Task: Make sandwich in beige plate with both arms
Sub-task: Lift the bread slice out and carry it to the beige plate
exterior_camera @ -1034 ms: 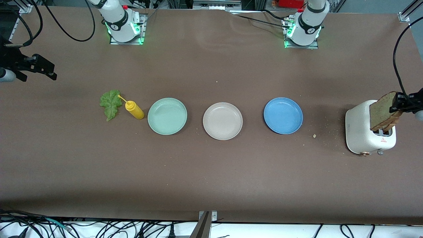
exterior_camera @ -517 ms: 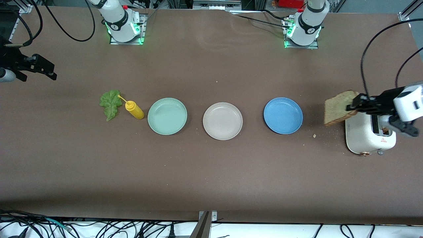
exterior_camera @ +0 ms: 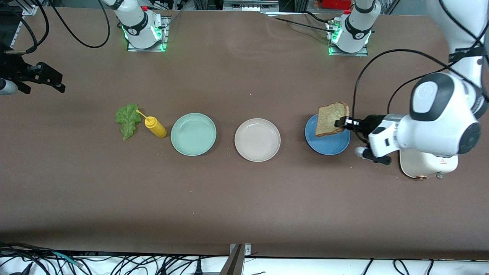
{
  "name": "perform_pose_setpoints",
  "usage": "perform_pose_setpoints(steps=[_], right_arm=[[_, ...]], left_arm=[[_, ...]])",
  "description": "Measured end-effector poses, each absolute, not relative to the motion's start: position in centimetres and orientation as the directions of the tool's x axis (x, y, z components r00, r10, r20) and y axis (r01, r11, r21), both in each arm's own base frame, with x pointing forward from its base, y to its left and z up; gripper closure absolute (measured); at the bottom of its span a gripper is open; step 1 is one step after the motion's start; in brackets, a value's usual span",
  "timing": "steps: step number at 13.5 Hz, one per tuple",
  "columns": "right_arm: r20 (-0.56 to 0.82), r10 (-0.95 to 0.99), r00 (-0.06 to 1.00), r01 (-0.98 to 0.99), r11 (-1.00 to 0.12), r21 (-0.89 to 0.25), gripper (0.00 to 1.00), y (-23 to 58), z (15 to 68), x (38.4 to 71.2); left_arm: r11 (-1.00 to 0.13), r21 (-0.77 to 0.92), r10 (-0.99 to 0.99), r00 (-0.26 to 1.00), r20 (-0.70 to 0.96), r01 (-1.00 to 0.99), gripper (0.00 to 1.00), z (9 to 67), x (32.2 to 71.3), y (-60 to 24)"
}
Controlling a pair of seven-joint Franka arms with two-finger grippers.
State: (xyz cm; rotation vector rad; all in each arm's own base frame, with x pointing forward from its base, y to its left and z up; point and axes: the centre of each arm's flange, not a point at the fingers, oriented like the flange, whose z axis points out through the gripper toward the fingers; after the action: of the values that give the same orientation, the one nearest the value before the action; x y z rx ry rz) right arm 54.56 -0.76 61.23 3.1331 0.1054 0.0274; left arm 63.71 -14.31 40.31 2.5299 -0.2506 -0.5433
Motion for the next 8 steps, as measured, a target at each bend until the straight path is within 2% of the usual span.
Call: perform_pose_setpoints(steps=[3,8], right_arm=[[0.017,0.067,0.998,0.067,-0.998,0.007,0.0,-0.8,61.2,54.6],[0.017,0.067,0.998,0.067,-0.998,0.007,0.0,-0.8,61.2,54.6]], left_arm=[[-0.762,0.647,-0.303,0.893,-0.332,-0.017,0.87,37.8,63.8,-19.1],[-0.712,0.699,-0.184,0.942,-0.281,0.07,0.87,35.9,65.2,-24.1]])
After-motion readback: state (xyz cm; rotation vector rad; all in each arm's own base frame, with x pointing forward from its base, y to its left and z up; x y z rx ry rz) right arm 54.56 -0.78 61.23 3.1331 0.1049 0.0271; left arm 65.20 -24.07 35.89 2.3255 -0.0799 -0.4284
